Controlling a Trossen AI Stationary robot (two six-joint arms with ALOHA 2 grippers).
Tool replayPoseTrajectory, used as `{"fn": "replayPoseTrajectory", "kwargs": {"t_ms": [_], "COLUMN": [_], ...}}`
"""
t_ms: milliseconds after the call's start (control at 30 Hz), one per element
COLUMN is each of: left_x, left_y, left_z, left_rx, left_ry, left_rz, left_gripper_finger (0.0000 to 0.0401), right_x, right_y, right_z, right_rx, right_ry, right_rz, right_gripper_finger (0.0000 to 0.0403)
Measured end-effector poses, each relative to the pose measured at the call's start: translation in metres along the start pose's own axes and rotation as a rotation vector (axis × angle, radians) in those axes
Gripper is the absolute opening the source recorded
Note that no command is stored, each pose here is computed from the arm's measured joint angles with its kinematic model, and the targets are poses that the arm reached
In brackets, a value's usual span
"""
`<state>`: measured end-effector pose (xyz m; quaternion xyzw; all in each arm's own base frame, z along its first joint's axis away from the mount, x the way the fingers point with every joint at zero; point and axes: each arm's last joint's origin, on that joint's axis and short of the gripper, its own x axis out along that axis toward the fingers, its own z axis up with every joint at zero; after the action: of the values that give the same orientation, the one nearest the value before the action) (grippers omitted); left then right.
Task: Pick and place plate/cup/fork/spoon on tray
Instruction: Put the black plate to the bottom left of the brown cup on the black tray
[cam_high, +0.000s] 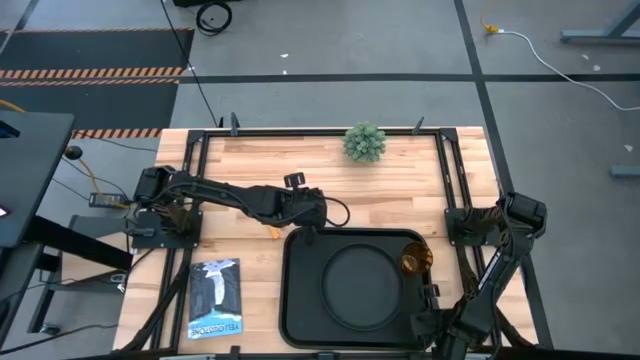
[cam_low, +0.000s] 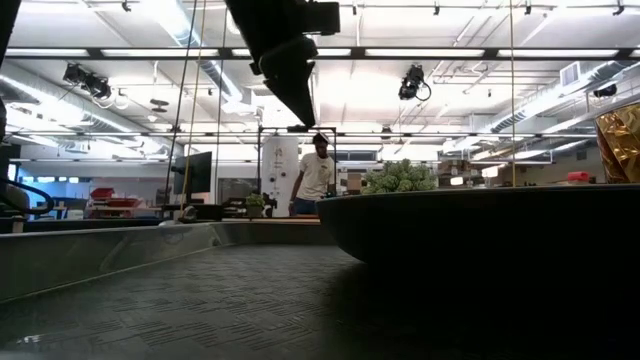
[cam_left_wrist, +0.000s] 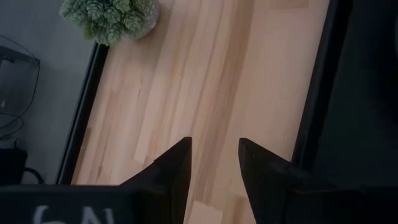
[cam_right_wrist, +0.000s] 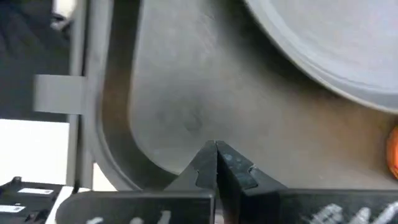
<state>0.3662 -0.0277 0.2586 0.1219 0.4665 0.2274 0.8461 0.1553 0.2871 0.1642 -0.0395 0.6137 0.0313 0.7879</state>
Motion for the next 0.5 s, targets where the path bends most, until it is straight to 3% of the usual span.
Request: {"fn": "replayPoseTrajectory", "kwargs": {"t_ms": [267, 500], "left_x": [0.000, 0.001], "left_y": [0.000, 0.001], "left_z": [0.002, 0.003], "left_rx": [0.001, 0.000], "left_ry": [-0.022, -0.020], "left_rz": [-0.005, -0.004], "left_gripper_finger": [0.0137, 0.0137], "right_x": [0.014, 0.029], "right_y": [-0.018, -0.027], "right_z": [-0.005, 0.003], "right_rx": [0.002, -0.028], "right_ry": [-0.019, -0.024], "right_rz": [-0.017, 0.051], "right_gripper_finger": [0.0005, 0.0004]}}
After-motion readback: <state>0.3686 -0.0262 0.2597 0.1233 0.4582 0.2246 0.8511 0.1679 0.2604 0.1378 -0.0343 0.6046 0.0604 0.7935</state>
